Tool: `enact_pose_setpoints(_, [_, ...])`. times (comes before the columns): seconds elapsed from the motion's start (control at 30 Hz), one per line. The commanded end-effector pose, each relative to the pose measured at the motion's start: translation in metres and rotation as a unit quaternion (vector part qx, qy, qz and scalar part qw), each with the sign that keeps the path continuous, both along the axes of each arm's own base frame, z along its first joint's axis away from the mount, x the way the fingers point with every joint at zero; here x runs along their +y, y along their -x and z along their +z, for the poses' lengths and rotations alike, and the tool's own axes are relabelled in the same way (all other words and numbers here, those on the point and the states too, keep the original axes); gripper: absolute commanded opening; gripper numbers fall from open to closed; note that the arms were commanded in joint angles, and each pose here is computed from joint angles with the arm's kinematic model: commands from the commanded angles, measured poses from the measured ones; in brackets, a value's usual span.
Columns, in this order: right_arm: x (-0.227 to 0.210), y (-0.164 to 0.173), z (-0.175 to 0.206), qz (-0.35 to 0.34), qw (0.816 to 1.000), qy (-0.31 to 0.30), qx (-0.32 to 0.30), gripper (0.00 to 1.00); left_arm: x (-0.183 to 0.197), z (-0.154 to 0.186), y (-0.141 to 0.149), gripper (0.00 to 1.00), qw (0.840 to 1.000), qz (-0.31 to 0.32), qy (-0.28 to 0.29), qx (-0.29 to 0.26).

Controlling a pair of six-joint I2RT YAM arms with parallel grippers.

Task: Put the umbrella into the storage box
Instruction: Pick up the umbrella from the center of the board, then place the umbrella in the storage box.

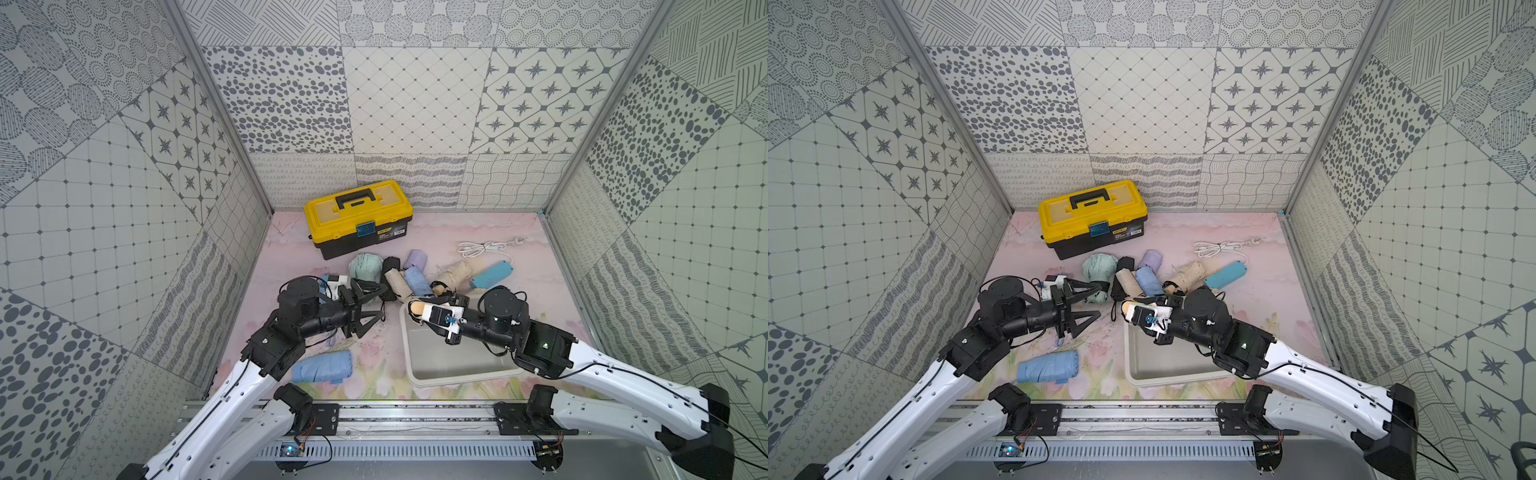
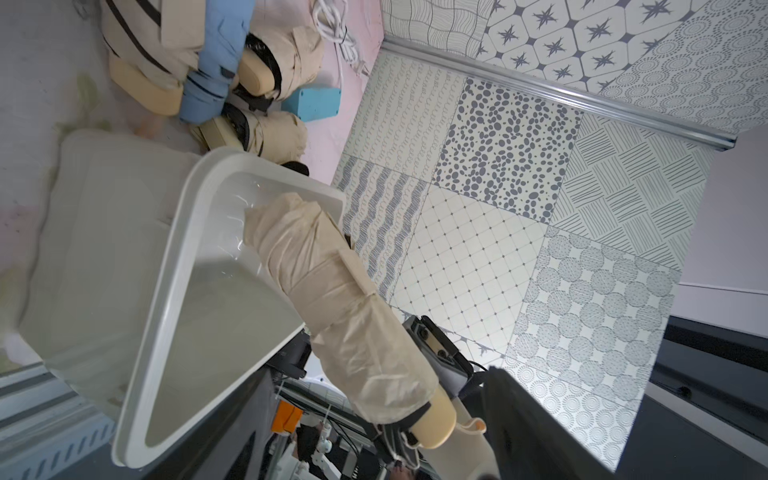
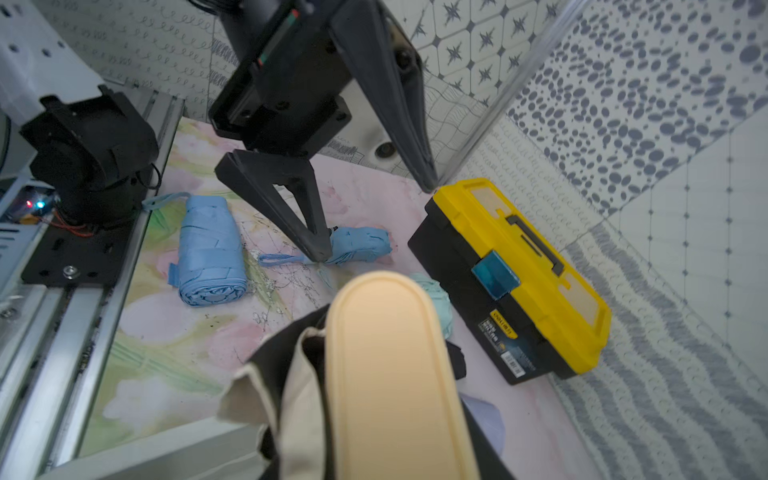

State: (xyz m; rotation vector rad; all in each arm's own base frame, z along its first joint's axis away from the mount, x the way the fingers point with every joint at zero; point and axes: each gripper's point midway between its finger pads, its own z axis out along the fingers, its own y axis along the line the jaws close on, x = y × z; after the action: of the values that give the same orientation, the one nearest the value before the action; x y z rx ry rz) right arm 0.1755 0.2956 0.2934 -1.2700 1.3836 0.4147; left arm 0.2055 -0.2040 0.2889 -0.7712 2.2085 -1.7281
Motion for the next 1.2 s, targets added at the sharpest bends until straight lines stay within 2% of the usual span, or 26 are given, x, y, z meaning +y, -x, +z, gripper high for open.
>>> enact_pose_setpoints(0.0, [-0.030, -0.019, 0.026, -0.149, 0.975, -0.090, 0.138, 0.00, 0.030, -0.041, 0.001, 0.78, 0.974, -0.017, -0.207, -0.087])
enact_pose_setpoints(0.07, [-0.044, -0.024, 0.026, -0.209, 0.952, -0.102, 0.198, 0.00, 0.027, -0.046, 0.004, 0.75, 0.970, -0.041, -0.217, -0.102])
enact_pose_setpoints(0.13, [-0.049, -0.022, 0.018, -0.241, 0.931, -0.097, 0.255, 0.00, 0.020, -0.053, 0.008, 0.73, 0.969, -0.067, -0.211, -0.108])
enact_pose_setpoints(0.27, [-0.052, -0.017, -0.002, -0.298, 0.883, -0.078, 0.354, 0.00, -0.002, -0.058, 0.013, 0.72, 0.974, -0.110, -0.158, -0.116])
enact_pose_setpoints(0.43, [-0.041, -0.007, -0.033, -0.328, 0.829, -0.006, 0.452, 0.00, -0.018, -0.080, 0.026, 0.70, 0.966, -0.184, -0.158, -0.088])
enact_pose_setpoints(0.63, [-0.028, 0.008, -0.068, -0.342, 0.776, 0.060, 0.526, 0.00, -0.040, -0.094, 0.036, 0.65, 0.957, -0.239, -0.145, -0.079])
enact_pose_setpoints(0.73, [-0.028, 0.011, -0.085, -0.359, 0.756, 0.072, 0.542, 0.00, -0.050, -0.098, 0.035, 0.62, 0.954, -0.259, -0.131, -0.071])
enact_pose_setpoints(0.87, [-0.020, 0.011, -0.103, -0.368, 0.737, 0.072, 0.563, 0.00, -0.055, -0.111, 0.031, 0.60, 0.948, -0.278, -0.146, -0.052])
enact_pose_setpoints(1.0, [-0.013, 0.009, -0.117, -0.378, 0.729, 0.065, 0.567, 0.00, -0.061, -0.115, 0.027, 0.59, 0.948, -0.283, -0.140, -0.051])
enact_pose_setpoints(1.17, [-0.010, 0.009, -0.136, -0.392, 0.730, 0.064, 0.556, 0.00, -0.066, -0.120, 0.023, 0.48, 0.952, -0.276, -0.126, -0.047])
